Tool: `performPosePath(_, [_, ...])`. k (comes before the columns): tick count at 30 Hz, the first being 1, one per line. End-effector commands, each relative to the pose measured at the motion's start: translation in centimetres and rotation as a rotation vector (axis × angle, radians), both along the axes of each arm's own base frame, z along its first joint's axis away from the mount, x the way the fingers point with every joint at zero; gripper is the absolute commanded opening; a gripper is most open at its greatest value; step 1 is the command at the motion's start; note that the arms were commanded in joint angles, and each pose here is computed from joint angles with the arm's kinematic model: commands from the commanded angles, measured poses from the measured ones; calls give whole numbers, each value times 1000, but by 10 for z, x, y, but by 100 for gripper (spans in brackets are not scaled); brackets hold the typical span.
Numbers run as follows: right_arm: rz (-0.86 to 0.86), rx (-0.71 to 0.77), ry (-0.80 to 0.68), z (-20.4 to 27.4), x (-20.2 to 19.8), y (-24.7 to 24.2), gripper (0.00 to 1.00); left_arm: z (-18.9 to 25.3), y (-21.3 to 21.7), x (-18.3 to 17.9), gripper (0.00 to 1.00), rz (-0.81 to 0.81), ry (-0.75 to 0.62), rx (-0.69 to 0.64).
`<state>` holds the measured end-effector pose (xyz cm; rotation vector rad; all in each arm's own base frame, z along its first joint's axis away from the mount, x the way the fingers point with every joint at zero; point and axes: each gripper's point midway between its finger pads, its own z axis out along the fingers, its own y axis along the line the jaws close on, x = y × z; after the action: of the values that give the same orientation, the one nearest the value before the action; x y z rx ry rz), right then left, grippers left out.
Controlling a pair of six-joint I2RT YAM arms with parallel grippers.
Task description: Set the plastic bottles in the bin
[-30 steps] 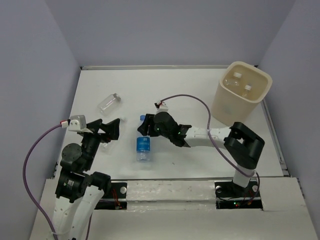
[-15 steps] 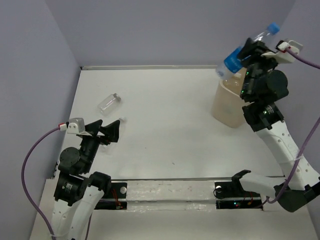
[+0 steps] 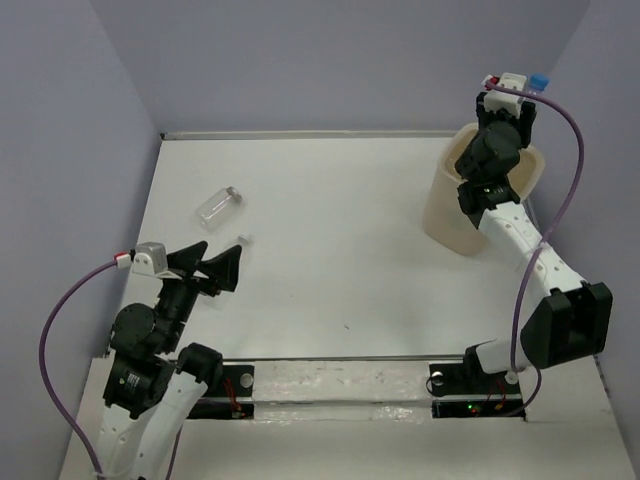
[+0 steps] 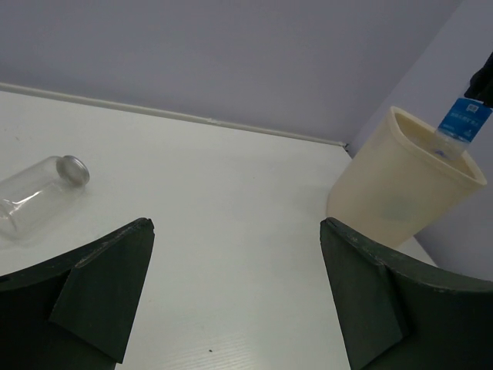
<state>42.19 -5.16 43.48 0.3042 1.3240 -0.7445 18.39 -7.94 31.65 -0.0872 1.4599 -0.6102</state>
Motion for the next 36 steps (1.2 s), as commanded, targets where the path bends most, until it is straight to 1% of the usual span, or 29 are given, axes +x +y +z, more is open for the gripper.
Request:
performPosePath(1, [-147, -106, -33, 3, -10, -22, 47, 14, 1, -3, 99, 0, -60, -9])
performPosePath(2, [-156, -110, -22, -1, -8, -23, 50, 14, 1, -3, 99, -3, -60, -10])
performPosePath(3, [-165, -114, -11, -4, -8, -23, 61, 14, 0, -4, 99, -6, -62, -9])
performPosePath(4, [-166, -106, -20, -4, -10, -24, 69, 14, 0, -4, 99, -9, -60, -9])
performPosePath(5, [-170, -92, -24, -3, -12, -25, 85, 13, 0, -3, 99, -8, -59, -8])
performPosePath(7, [-126, -28, -35, 3, -16, -22, 95, 13, -1, -3, 99, -9, -57, -7])
performPosePath(8, [-85, -14, -47, 9, -15, -19, 98, 13, 0, -2, 99, -6, -56, -7])
performPosePath(9, [-41, 40, -45, 8, -18, -15, 99, 12, -1, -2, 99, -9, -53, -6])
performPosePath(11, [32, 92, -72, 22, -21, -5, 100, 12, -1, -1, 99, -8, -47, -3])
performPosePath(12, [82, 142, -59, 15, -20, 4, 100, 10, -1, 1, 99, -2, -42, -1])
performPosePath(14, [175, 184, -85, 24, -28, 23, 100, 10, 0, 2, 99, 3, -37, 0])
performPosePath(15, [268, 230, -92, 20, -28, 51, 100, 8, 0, 3, 99, 6, -30, 4])
performPosePath(17, [400, 272, -65, 10, -35, 90, 100, 7, 3, 6, 99, 27, -23, 3])
performPosePath(18, [538, 333, -36, -7, -37, 136, 100, 7, 5, 7, 99, 41, -19, 4])
performPosePath(19, [600, 374, 4, -23, -40, 158, 100, 7, 7, 8, 99, 50, -19, 5])
performPosePath(20, [711, 426, 39, -38, -43, 189, 100, 8, 9, 9, 99, 65, -17, 4])
performPosePath(21, [784, 484, 70, -53, -46, 213, 100, 8, 11, 9, 99, 76, -16, 2])
performPosePath(22, [868, 599, 116, -82, -54, 247, 100, 10, 15, 11, 99, 98, -16, -2])
performPosePath(24, [975, 711, 175, -112, -63, 290, 100, 14, 20, 11, 99, 123, -23, -8])
performPosePath(25, [1063, 799, 224, -137, -73, 331, 100, 16, 24, 12, 99, 150, -22, -12])
performPosePath(27, [1154, 899, 282, -161, -83, 372, 100, 16, 28, 13, 99, 171, -19, -9])
performPosePath(28, [1181, 980, 313, -184, -82, 399, 100, 17, 31, 14, 99, 190, -21, -13])
performPosePath(29, [1223, 1020, 340, -188, -90, 423, 100, 16, 32, 15, 99, 197, -19, -12])
performPosePath(31, [1252, 1121, 399, -216, -91, 465, 100, 10, 32, 18, 99, 203, 2, -2])
performPosePath(32, [1259, 1148, 445, -234, -96, 477, 100, 8, 32, 18, 99, 204, 7, -1])
performPosePath(33, [1313, 1193, 468, -232, -105, 501, 100, 6, 33, 18, 99, 204, 13, 2])
performPosePath(34, [1328, 1265, 470, -234, -108, 515, 100, 5, 33, 18, 99, 207, 15, 5])
performPosePath(35, [1311, 1275, 532, -265, -111, 530, 100, 4, 33, 18, 99, 209, 17, 5])
performPosePath(36, [1326, 1322, 531, -259, -115, 549, 100, 5, 34, 17, 99, 210, 15, 3])
